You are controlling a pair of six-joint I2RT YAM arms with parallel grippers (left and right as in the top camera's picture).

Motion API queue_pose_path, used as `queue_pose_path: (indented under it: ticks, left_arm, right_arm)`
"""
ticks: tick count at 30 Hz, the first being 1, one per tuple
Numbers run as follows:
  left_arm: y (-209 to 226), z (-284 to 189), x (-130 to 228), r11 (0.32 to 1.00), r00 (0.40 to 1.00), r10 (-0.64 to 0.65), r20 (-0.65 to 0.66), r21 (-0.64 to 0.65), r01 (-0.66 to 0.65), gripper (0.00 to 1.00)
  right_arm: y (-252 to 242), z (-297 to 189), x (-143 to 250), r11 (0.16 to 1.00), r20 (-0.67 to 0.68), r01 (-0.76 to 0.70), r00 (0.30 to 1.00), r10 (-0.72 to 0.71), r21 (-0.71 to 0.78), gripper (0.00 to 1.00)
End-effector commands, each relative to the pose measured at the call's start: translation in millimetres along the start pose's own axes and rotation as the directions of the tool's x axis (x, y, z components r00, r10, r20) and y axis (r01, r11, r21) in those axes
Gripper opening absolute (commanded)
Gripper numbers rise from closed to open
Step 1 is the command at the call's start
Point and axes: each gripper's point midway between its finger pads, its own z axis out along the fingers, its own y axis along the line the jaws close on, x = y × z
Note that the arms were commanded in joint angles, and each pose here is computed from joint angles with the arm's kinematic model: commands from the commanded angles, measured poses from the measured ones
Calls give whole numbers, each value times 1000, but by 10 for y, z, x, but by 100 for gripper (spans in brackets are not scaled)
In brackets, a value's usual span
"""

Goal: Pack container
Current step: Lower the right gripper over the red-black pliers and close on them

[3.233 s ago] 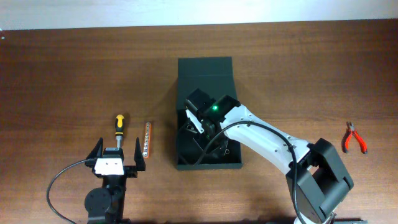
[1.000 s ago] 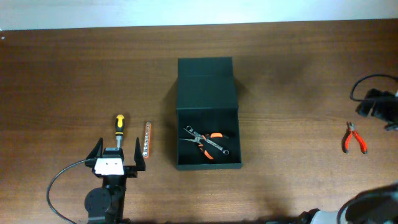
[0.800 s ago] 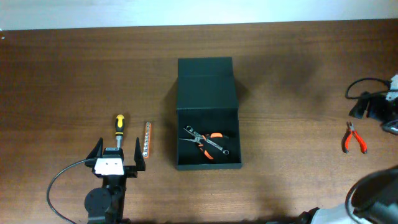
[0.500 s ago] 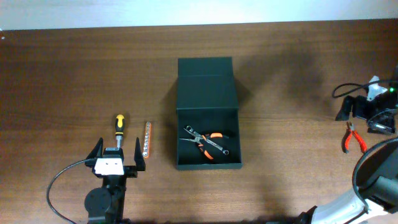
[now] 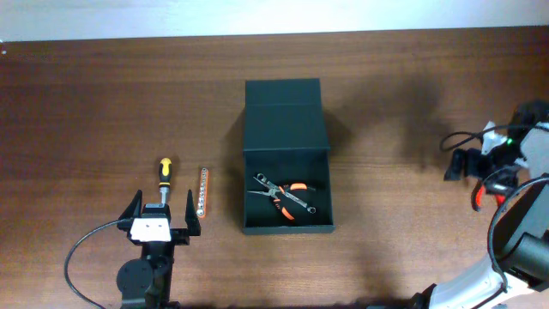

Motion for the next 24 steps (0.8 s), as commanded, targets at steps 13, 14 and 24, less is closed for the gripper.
queue_pose_path:
  ticks: [13,14,24]
  left_arm:
    - [16,0,17,1000,1000,-3,-1,-8,3,99]
    - [16,0,17,1000,1000,-3,-1,-8,3,99]
    - [16,0,17,1000,1000,-3,-1,-8,3,99]
  right_arm:
    - [-87,327,122,996,21,-60,998,59,59,99]
    - [-88,327,114,996,24,-60,998,58,59,99]
    - [-100,327,79,997,36,-36,999,34,66,99]
